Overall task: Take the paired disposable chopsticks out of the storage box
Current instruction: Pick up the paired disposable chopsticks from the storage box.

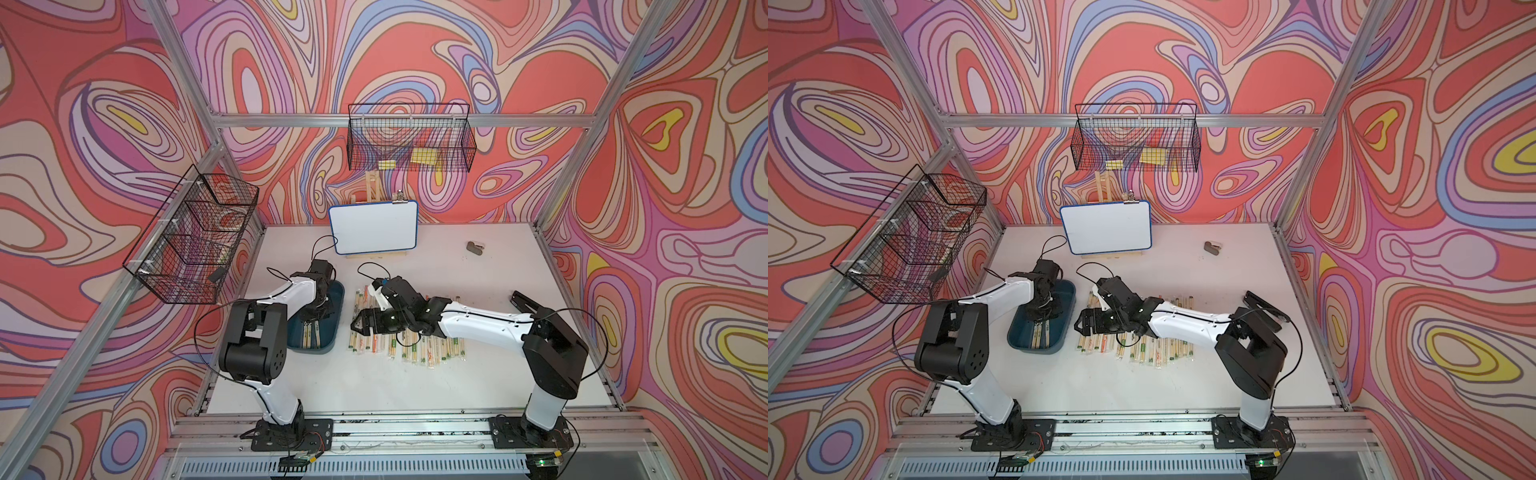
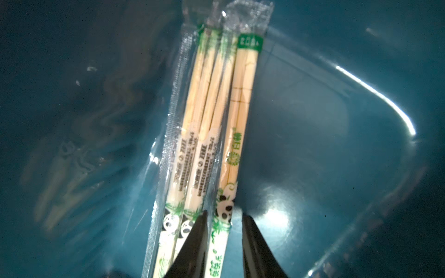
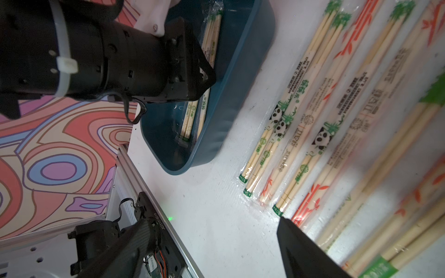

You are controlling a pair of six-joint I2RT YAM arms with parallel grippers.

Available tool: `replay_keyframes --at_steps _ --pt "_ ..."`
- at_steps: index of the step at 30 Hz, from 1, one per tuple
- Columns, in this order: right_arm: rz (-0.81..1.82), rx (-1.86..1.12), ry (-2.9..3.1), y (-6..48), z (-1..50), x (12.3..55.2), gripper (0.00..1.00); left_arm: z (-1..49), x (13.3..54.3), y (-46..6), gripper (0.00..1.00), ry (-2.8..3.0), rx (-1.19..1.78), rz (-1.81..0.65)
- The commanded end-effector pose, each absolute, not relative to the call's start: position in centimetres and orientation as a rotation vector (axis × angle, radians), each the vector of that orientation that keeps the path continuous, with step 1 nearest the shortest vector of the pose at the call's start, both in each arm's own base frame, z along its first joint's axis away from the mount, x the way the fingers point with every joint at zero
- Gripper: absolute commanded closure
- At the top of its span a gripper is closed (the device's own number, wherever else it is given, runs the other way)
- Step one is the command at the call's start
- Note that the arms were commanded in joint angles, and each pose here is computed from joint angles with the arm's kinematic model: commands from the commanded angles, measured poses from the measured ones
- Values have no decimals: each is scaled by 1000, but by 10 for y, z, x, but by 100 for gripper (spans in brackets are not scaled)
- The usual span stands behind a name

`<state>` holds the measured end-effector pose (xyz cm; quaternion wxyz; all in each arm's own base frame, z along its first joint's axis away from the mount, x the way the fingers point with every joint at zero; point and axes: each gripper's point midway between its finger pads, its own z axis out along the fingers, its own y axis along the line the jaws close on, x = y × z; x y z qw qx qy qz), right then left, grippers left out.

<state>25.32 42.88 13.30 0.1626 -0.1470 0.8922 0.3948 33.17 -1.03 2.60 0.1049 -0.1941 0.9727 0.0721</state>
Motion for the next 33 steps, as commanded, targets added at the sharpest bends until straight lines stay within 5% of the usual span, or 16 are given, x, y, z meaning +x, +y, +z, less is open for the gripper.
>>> replay_keyframes --at_steps 1,19,33 --pt "1126 -431 2546 432 133 253 11 14 327 -8 71 2891 -591 214" --pt "1120 -437 2543 434 137 255 11 3 320 -11 89 2922 -606 195" --pt "1118 -441 2545 435 135 256 11 41 331 -14 100 2866 -549 148"
